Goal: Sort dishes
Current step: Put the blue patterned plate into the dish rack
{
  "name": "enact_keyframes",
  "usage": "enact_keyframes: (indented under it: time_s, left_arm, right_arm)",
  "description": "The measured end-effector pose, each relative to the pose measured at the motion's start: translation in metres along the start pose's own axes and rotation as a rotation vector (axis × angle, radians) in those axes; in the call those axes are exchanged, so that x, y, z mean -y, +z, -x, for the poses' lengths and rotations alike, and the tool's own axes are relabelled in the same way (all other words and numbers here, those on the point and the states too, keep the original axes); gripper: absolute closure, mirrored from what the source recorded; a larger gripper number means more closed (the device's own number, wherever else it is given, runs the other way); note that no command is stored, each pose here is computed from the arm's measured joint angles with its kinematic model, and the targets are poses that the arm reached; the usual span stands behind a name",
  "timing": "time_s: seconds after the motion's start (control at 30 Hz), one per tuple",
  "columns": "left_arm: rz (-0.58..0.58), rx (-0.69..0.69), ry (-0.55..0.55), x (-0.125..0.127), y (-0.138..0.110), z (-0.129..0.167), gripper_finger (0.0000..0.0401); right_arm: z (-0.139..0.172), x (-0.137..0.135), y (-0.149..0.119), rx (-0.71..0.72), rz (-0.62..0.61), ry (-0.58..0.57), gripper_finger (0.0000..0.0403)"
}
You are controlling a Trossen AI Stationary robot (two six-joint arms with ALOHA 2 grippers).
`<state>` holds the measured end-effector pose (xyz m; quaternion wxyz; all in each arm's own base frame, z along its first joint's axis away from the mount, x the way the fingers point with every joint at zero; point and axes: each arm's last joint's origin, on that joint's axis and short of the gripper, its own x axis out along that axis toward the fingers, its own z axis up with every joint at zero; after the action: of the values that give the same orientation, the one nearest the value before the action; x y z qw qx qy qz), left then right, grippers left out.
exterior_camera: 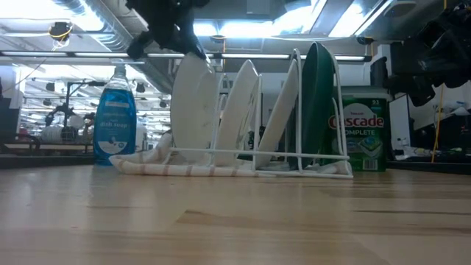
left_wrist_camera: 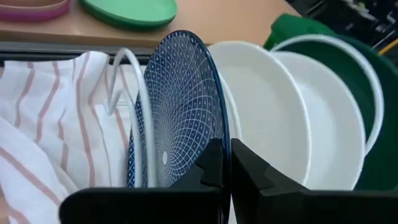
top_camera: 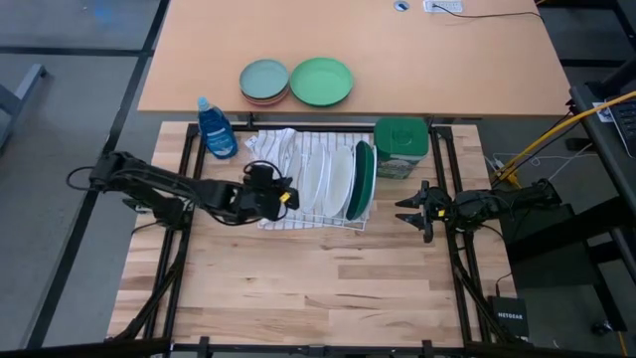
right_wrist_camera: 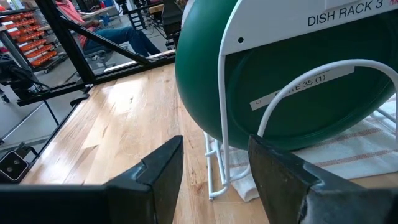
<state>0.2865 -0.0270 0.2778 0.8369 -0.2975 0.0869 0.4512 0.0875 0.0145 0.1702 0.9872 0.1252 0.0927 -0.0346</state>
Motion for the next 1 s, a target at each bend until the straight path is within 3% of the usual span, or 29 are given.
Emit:
enact_keyframes:
  time_s: [0.4, 1.0]
  left_arm:
    - [-0.079, -0.003, 0.029, 0.007, -0.024, -0.019, 0.0395]
    - [-0.145, -0.014, 0.028, 0.006, -0.025, -0.019, 0.0296]
  right_arm:
    - [0.0, 0.0, 0.0, 0.0, 0.0, 0.0, 0.0217]
    - [0.0, 0.0, 0.0, 0.0, 0.0, 0.0, 0.0217]
